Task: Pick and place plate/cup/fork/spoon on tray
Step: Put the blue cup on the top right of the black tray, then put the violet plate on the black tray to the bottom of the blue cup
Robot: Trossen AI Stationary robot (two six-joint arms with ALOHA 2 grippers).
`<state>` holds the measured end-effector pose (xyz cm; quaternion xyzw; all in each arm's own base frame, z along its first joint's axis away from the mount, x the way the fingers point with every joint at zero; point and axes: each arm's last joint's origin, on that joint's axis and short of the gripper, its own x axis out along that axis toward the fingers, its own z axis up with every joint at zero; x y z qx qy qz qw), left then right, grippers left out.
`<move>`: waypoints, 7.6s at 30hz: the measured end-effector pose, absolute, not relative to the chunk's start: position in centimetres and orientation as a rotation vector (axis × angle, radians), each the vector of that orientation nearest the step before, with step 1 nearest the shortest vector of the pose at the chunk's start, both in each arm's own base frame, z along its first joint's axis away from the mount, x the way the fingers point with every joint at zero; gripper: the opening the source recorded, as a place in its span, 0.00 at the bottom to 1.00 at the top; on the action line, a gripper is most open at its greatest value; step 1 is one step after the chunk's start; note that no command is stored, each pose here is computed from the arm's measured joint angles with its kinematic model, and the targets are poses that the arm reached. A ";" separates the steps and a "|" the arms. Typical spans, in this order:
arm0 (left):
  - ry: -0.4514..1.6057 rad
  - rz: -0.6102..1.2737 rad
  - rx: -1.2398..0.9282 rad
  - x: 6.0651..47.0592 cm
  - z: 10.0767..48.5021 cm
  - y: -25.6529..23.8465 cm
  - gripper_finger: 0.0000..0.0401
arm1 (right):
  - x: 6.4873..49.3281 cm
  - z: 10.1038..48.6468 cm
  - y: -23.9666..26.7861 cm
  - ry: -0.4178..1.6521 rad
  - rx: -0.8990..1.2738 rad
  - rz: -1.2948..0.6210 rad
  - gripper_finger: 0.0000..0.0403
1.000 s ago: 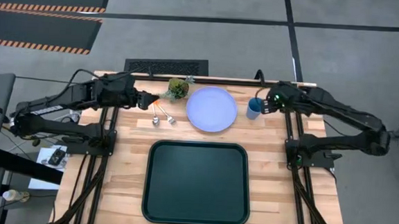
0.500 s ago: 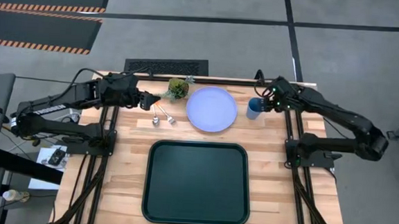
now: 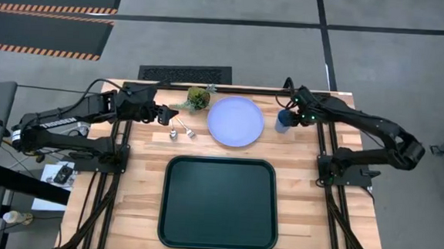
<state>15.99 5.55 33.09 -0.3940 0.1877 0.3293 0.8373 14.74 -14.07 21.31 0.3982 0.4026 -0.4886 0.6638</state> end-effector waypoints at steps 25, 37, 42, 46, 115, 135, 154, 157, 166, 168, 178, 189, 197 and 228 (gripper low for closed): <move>0.394 0.713 -0.819 16.0 33.1 5.6 0.64 | 18.3 30.1 -4.9 0.892 0.801 -0.658 0.01; 0.400 0.704 -0.824 16.0 33.1 5.6 0.64 | 23.5 25.7 2.9 1.113 0.695 -0.555 0.01; 0.413 0.708 -0.824 15.9 33.0 5.5 0.64 | 24.4 24.4 3.3 1.172 0.673 -0.556 0.01; 0.430 0.687 -0.835 15.9 32.9 5.5 0.64 | 25.1 23.4 3.0 1.243 0.672 -0.521 0.01; 0.432 0.678 -0.843 15.9 32.9 5.4 0.64 | 25.8 21.5 1.8 1.257 0.557 -0.525 0.11; 0.432 0.677 -0.843 15.9 32.9 5.4 0.64 | 24.7 24.3 1.2 1.153 0.608 -0.505 0.50; 0.427 0.683 -0.861 15.9 32.9 5.4 0.64 | 24.9 25.8 -11.5 0.968 0.738 -0.895 0.50; 0.426 0.684 -0.863 15.9 32.9 5.4 0.64 | 25.6 23.8 -13.3 1.005 0.755 -0.931 0.52; 0.436 0.672 -0.871 15.9 32.8 5.4 0.64 | 26.9 19.2 -16.7 1.075 0.829 -0.954 0.57; 0.446 0.676 -0.871 15.8 32.8 5.4 0.64 | 27.4 18.4 -17.0 1.070 0.842 -0.943 0.57; 0.457 0.677 -0.872 15.8 32.7 5.3 0.64 | 28.2 14.9 -17.7 1.160 0.895 -0.920 0.46; 0.460 0.674 -0.865 15.8 32.7 5.3 0.64 | 27.2 16.5 -18.3 1.109 0.938 -0.934 0.04; 0.460 0.675 -0.865 15.8 32.7 5.3 0.64 | 23.1 22.1 -20.0 0.915 0.957 -1.022 0.01; 0.499 0.623 -0.872 15.7 32.6 5.1 0.64 | 17.9 34.1 13.3 0.468 1.317 -0.406 0.01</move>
